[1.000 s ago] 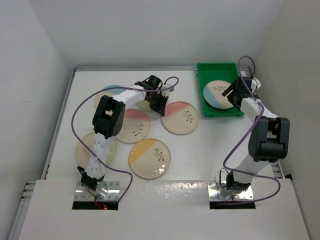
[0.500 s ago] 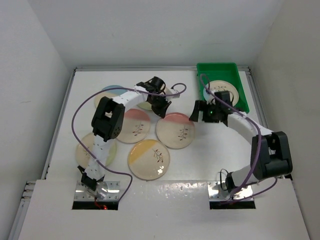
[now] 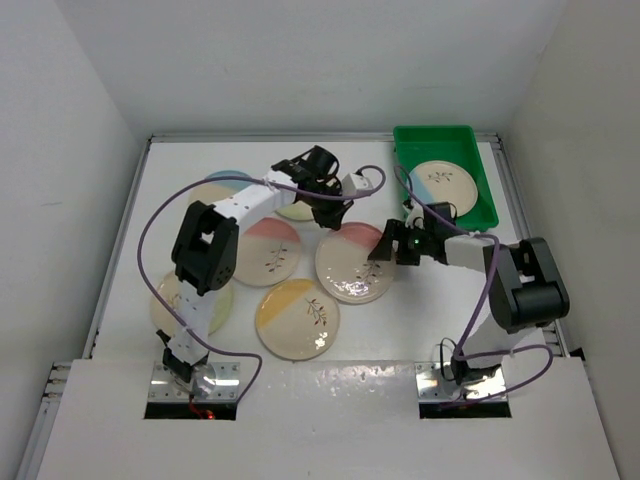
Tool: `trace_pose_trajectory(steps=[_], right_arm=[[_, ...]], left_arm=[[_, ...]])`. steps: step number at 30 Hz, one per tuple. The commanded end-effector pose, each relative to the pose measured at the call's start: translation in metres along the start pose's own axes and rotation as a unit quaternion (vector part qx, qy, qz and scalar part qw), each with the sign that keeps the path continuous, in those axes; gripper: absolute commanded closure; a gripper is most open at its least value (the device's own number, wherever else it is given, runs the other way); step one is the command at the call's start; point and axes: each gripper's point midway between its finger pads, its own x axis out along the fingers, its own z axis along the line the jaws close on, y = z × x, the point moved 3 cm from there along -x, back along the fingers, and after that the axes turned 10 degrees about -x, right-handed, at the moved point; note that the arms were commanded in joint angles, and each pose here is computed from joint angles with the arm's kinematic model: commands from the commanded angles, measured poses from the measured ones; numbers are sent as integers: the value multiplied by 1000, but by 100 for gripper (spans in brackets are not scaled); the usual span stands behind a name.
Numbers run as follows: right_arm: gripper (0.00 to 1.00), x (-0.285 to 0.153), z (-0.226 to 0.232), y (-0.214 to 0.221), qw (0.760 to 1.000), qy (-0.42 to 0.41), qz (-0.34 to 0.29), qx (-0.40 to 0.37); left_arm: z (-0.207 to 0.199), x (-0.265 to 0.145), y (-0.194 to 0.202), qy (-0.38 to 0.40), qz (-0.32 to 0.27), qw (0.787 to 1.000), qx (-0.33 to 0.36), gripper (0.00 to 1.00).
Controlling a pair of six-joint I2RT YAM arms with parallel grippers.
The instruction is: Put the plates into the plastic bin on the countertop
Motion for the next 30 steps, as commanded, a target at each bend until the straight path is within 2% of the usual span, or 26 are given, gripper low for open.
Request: trace_pose_trajectory(steps=[1,3,4,6,7,9,13,15,16,17,19,20,21,22,23,26,27,29,30], right_arm=[[30,14,6,5,998,-55,-21,22],[47,15,9,10,996,-76,-19,50],[70,14,10,2,995,-87,-42,41],[88,9,8,13,993,-87,-44,66],[100,5,7,11,992,-90,-54,67],[100,-4,8,7,991,-95,-71,64],[100,-27,15,-17,991,-87,-100,36],[100,-41,21,-43,989,-77,-128,20],[100,-46,22,-50,988,-75,-135,22],[100,-59,28,-74,985,-73,-158,16],[100,-67,32,-91,981,-73,-176,18],[100,-79,37,-117,975,-73,-209,31],[100,-82,32,-128,971,-61,-225,43],[100,-90,31,-145,965,-52,-254,46],[100,-100,16,-164,953,-41,-287,92],[100,-120,-10,-196,921,-30,-358,152],[100,-129,-20,-213,899,-29,-405,168],[100,-140,-40,-221,875,-15,-439,200],[100,-142,-58,-226,855,10,-467,224]], left_arm=[[-11,-7,-8,22,-17,999,23,100],[-11,-5,-8,22,-20,999,20,100],[-9,-1,-8,21,-22,999,21,100],[-9,0,-6,21,-21,999,16,100],[-5,-2,-5,18,-22,1000,13,100],[1,-1,-1,16,-20,1000,1,100],[13,-16,-21,-1,-48,999,-9,100],[31,-32,-27,-19,-67,997,-40,88],[36,-40,-32,-20,-79,995,-51,76],[43,-53,-45,-25,-101,993,-59,69],[67,-72,-47,-40,-127,984,-120,59],[80,-80,-56,-51,-149,978,-134,57],[98,-94,-54,-72,-164,967,-180,56],[112,-95,-47,-96,-164,960,-203,56],[123,-103,-49,-115,-177,954,-213,54],[152,-119,-33,-183,-172,937,-242,54],[153,-117,-30,-188,-168,936,-245,54],[162,-122,-18,-190,-166,933,-258,54],[160,-122,-15,-189,-163,933,-260,54]])
